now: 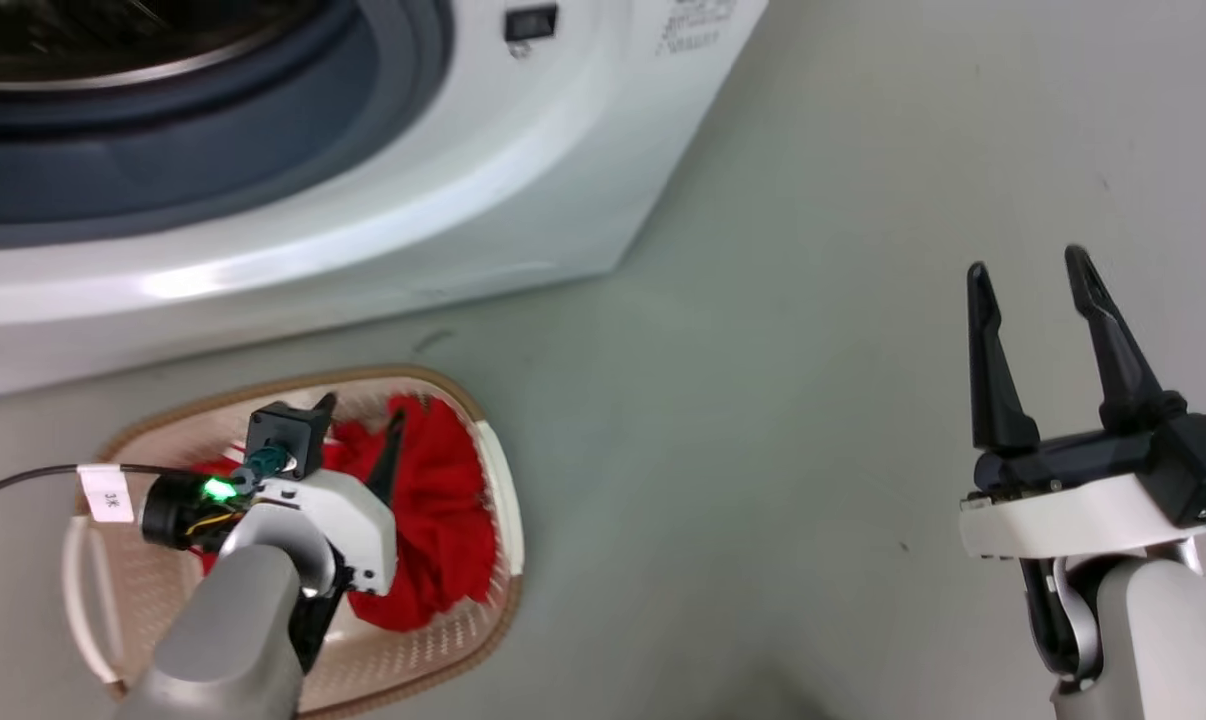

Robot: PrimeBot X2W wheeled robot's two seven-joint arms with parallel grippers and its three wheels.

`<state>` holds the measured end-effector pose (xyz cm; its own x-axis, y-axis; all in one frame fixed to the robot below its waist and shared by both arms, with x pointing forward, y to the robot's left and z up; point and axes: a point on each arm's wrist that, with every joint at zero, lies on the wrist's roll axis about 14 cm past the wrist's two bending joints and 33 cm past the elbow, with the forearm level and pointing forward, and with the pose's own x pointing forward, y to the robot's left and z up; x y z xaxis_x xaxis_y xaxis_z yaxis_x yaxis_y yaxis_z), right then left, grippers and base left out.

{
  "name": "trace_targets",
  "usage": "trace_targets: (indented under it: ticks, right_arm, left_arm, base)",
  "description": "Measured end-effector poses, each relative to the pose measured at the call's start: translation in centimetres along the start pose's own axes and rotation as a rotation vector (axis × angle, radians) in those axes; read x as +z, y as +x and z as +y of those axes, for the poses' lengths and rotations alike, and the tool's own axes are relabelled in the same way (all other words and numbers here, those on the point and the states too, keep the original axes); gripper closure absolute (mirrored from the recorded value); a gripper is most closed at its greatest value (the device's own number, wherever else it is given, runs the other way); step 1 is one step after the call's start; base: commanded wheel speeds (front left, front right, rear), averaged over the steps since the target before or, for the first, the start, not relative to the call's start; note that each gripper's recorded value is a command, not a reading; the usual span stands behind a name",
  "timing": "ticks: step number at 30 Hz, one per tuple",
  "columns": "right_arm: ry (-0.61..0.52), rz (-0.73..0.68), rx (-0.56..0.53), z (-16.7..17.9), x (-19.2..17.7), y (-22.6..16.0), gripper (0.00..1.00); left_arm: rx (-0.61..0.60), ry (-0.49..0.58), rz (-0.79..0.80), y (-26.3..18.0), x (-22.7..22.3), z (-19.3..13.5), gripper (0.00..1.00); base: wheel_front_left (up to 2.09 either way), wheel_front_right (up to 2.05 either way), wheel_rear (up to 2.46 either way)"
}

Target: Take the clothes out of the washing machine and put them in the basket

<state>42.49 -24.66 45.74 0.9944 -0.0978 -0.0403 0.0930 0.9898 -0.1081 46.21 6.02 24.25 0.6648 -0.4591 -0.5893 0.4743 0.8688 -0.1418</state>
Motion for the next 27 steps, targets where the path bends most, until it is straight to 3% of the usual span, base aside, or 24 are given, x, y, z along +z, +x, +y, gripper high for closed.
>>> trace_targets:
  ticks: [11,18,27]
  right_arm:
    - [0.013,-0.1,0.02,0.7,3.9,-2.0,0.0]
    - [0.027,-0.178,0.071,2.5,6.5,-2.3,0.0]
    - [0.041,-0.202,0.112,3.7,7.4,-4.6,0.0]
  left_arm:
    - [0.142,-0.06,-0.404,-8.9,11.6,1.6,0.0]
    - [0.255,-0.066,-0.606,-16.2,15.5,3.3,0.0]
    - [0.417,0.019,-0.725,-24.1,15.7,3.5,0.0]
  base:
    - [0.0,0.0,0.0]
    - [0.0,0.0,0.0]
    - [0.0,0.0,0.0]
